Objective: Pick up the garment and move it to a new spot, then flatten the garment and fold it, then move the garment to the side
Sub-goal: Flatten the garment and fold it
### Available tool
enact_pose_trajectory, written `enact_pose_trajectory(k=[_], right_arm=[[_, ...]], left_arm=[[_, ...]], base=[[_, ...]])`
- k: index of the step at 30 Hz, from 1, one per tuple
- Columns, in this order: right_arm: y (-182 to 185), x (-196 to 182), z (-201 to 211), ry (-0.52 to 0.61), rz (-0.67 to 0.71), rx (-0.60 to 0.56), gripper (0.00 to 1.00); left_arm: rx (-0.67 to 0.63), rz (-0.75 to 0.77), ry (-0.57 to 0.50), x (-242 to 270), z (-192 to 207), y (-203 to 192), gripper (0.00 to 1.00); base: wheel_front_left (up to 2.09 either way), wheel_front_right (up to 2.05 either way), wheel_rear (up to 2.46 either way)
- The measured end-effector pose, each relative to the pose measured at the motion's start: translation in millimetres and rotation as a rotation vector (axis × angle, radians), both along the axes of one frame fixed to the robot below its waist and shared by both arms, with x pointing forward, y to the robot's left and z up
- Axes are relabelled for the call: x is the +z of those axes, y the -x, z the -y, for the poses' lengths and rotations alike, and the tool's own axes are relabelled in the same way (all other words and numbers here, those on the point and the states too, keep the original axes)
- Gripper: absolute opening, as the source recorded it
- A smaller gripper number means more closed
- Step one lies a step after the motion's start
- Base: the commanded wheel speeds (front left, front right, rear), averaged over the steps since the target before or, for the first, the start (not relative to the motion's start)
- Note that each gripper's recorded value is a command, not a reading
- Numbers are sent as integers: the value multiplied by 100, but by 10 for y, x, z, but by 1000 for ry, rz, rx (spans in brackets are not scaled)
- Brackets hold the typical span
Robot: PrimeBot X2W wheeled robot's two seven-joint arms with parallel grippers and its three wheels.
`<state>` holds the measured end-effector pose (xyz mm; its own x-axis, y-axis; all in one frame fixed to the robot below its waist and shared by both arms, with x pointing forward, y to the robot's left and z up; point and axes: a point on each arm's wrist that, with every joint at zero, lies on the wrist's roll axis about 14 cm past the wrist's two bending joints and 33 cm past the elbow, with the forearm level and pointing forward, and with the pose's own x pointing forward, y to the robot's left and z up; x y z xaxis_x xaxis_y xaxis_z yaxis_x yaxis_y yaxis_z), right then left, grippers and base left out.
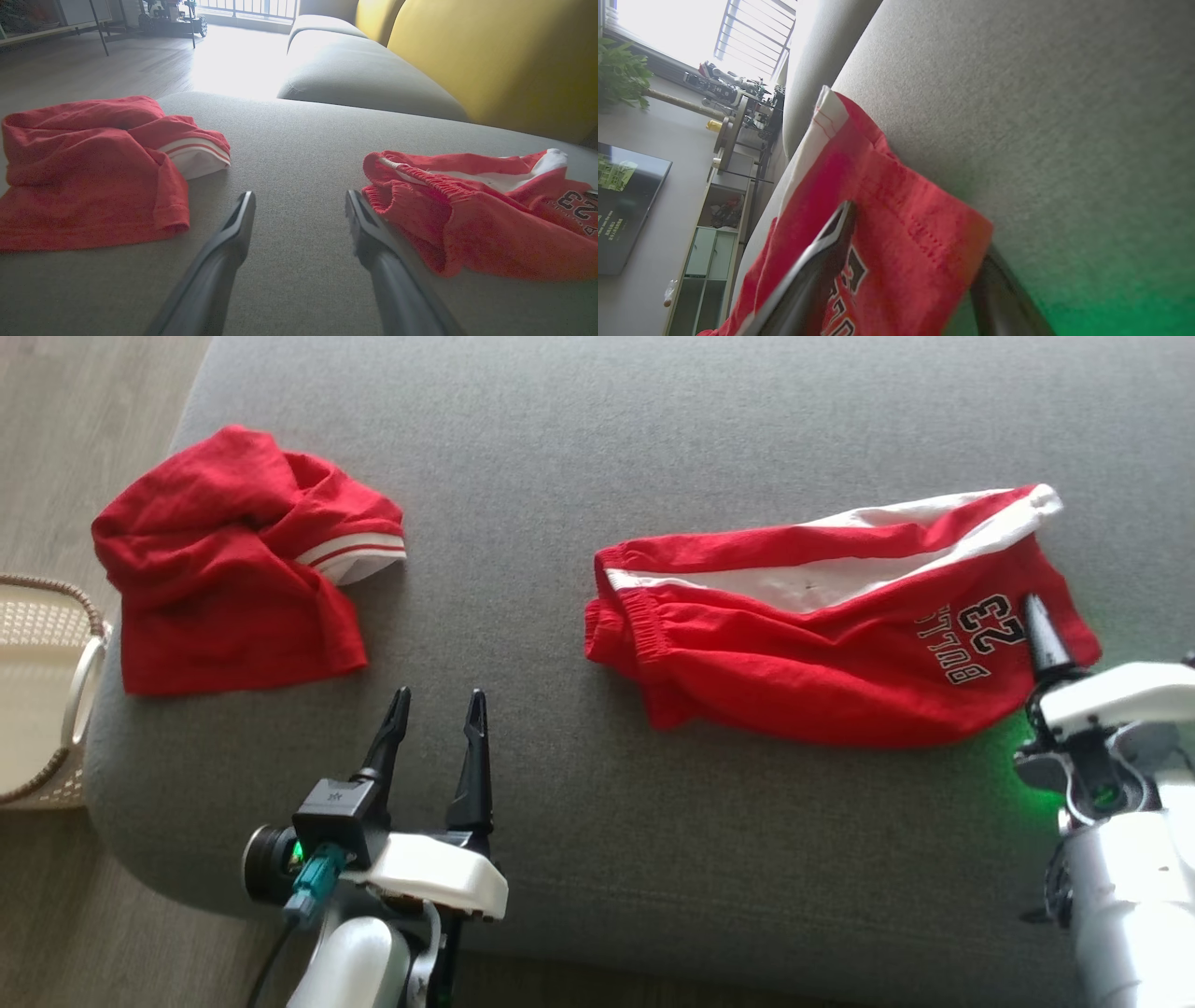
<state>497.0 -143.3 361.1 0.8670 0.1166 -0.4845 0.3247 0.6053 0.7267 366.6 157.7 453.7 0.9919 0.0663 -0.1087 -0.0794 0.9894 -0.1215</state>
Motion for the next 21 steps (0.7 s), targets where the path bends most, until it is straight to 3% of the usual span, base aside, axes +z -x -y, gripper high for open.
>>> enact_pose_trajectory(k=[9,10,11,12,16,21], right_arm=[[-177,49,-218,1,-10,88,100],[-176,52,-244,5,-11,100,88],[-173,56,-268,13,-10,113,38],[-170,63,-289,17,-9,122,0],[-152,87,-377,29,-7,155,0],[-168,180,-293,33,32,98,0]], left_arm=[[24,7,-9,30,-66,-17,100],[25,8,-9,35,-69,-15,100],[25,10,-9,39,-71,-12,100],[26,11,-10,44,-73,-10,100],[26,18,-10,66,-72,-2,100],[20,31,-7,107,-46,-7,100]], base=[[0,0,0],[0,0,0],[0,0,0],[0,0,0],[0,0,0],[0,0,0]])
